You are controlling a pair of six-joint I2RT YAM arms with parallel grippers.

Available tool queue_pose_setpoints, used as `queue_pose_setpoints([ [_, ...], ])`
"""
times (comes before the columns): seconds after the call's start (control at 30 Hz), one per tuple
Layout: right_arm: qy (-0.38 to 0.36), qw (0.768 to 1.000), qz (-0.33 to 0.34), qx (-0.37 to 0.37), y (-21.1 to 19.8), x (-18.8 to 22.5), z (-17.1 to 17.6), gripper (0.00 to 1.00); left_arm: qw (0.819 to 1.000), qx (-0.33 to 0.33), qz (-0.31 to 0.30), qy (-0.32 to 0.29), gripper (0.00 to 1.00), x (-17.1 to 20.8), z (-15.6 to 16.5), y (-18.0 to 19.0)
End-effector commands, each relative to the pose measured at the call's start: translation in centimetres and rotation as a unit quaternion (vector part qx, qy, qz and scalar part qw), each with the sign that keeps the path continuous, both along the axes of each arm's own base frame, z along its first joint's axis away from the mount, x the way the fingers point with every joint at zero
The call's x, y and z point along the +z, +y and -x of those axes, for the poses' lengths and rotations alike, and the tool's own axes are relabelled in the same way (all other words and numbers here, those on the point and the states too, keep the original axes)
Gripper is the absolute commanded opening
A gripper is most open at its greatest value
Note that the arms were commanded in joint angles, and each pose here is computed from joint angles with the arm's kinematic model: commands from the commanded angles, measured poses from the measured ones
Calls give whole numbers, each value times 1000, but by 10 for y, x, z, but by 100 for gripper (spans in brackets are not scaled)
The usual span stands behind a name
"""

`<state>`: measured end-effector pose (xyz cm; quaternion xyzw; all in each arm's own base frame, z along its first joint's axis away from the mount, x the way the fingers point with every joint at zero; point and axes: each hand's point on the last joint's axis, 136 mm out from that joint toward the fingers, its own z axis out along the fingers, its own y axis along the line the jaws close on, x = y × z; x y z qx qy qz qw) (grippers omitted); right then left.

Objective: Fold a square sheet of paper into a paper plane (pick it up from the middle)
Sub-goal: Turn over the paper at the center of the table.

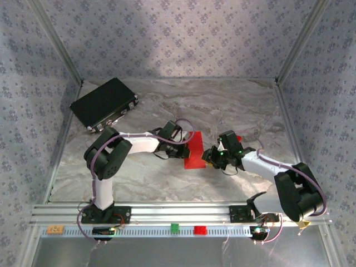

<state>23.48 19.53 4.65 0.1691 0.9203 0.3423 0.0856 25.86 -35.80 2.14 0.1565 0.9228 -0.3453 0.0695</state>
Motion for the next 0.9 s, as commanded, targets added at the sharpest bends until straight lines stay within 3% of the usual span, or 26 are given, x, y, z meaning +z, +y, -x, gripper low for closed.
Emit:
queue_pose_setpoints([
  [0.0, 23, 1000, 5, 1, 0, -7, 11, 32, 1000, 2, -16, 15, 0, -15, 10, 11],
  [0.87, 32, 999, 10, -4, 10, -29, 7, 35, 1000, 3, -13, 13, 0, -13, 11, 12],
])
